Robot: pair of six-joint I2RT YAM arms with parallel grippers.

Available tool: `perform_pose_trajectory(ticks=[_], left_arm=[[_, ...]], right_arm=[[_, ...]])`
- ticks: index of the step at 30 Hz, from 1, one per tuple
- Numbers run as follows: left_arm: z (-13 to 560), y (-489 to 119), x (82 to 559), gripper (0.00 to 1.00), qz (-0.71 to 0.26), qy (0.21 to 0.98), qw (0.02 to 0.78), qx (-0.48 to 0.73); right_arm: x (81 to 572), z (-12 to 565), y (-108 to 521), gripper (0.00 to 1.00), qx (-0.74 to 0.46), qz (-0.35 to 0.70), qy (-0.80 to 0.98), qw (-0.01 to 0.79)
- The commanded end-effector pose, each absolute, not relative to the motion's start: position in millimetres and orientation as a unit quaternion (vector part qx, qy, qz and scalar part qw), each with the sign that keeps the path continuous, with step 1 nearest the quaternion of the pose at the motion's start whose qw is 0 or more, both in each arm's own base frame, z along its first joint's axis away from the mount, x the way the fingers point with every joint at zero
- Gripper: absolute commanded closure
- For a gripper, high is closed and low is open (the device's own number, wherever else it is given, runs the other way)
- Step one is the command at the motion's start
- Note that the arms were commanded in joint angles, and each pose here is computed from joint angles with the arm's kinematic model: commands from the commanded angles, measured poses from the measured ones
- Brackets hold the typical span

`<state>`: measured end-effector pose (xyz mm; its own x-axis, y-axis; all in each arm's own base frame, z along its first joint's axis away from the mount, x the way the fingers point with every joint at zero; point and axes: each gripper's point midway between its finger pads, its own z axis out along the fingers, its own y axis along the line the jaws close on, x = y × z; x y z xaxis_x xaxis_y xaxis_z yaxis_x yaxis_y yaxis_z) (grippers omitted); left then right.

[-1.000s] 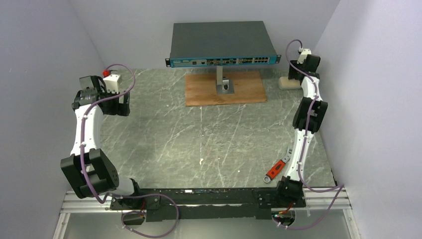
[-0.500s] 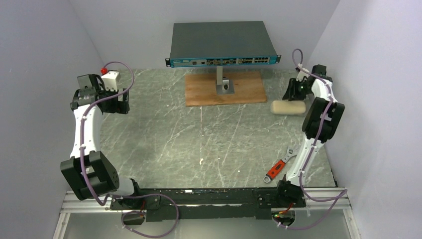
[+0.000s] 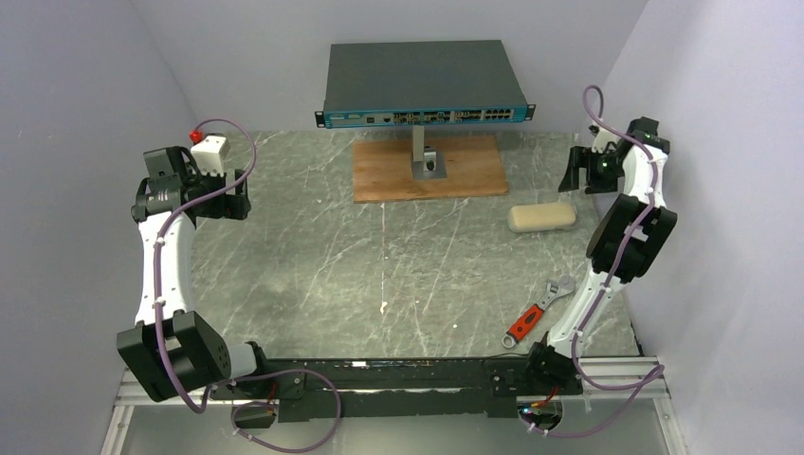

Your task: Open the umbrella

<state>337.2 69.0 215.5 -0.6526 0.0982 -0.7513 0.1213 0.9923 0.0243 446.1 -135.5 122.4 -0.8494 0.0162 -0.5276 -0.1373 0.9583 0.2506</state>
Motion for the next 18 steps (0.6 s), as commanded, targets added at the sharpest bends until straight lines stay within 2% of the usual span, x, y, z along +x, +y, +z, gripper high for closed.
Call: perform_pose_trajectory(ticks=[1, 10, 13, 16, 18], left_arm=[[232.5, 58.5, 345.0, 0.02, -0.041, 0.896, 0.44, 0.05], [232.6, 60.8, 334.5, 0.02, -0.023, 0.898, 0.437, 0.049], [234.4, 59.7, 331.3, 0.02, -0.023, 0.897, 0.439, 0.042], [241.6, 47.9, 330.0, 0.02, -0.052, 0.892, 0.446, 0.04], [245.0, 38.7, 329.9, 0.02, -0.064, 0.887, 0.455, 0.048]], right_arm=[[449.8, 117.9, -176.1, 0.15, 0.021, 0.127, 0.955, 0.266], [435.1, 77.8, -132.4, 0.17, 0.009, 0.25, 0.944, 0.214], [419.5, 76.6, -108.2, 0.26, 0.009, 0.304, 0.933, 0.195], [401.1, 99.1, -73.6, 0.46, 0.019, 0.347, 0.913, 0.215], [388.9, 116.7, -31.9, 0.5, 0.007, 0.379, 0.894, 0.238]])
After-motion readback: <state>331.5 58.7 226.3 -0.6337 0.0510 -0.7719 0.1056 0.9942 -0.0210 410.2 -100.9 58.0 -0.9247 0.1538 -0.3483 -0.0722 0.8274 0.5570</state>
